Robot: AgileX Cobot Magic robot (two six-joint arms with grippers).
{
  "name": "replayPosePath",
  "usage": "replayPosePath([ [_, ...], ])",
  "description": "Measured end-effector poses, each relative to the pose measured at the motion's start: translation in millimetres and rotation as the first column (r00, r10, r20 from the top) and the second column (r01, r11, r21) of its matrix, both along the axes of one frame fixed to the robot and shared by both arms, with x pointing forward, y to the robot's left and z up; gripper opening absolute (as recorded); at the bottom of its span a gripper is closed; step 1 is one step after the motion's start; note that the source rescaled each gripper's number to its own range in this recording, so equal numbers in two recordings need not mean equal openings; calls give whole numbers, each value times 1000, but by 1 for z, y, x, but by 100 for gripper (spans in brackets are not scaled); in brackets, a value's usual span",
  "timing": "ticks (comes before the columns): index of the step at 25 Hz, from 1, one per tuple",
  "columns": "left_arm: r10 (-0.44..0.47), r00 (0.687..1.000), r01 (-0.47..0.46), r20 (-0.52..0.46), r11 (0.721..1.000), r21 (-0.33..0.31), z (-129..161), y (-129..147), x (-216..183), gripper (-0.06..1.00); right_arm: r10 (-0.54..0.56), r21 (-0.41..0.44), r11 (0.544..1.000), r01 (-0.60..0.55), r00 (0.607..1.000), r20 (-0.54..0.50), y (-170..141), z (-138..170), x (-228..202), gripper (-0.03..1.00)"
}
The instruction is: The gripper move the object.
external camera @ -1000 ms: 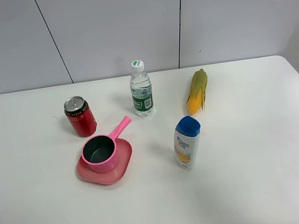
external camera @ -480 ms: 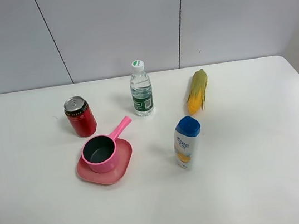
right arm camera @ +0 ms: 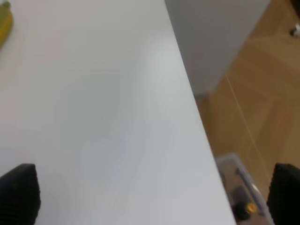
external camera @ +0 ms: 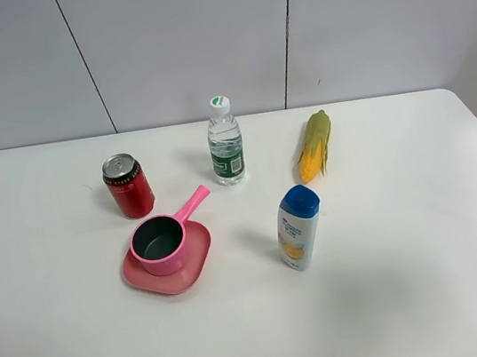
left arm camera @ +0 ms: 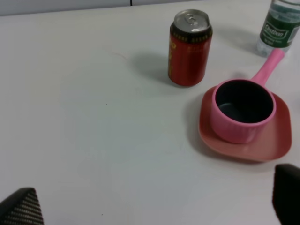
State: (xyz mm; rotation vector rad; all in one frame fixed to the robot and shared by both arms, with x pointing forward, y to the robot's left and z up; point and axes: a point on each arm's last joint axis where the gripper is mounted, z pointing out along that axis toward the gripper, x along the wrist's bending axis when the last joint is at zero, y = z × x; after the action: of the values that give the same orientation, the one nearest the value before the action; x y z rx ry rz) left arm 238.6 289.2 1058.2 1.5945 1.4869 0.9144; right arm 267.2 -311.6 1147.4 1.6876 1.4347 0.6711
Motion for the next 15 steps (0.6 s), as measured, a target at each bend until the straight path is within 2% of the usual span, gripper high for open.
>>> replayPosePath([
  [4,0,1000,0,0,1000,0,0,0,0,100,53,22,998,-55,996,72,8,-30,-17,98],
  [9,0,1000,0,0,1000,0,0,0,0,100,168,7,986,-169,983,72,12,-62,-23,98],
  [15,0,1000,0,0,1000,0,0,0,0,100,182,5,983,-182,980,76,12,-81,-27,98],
])
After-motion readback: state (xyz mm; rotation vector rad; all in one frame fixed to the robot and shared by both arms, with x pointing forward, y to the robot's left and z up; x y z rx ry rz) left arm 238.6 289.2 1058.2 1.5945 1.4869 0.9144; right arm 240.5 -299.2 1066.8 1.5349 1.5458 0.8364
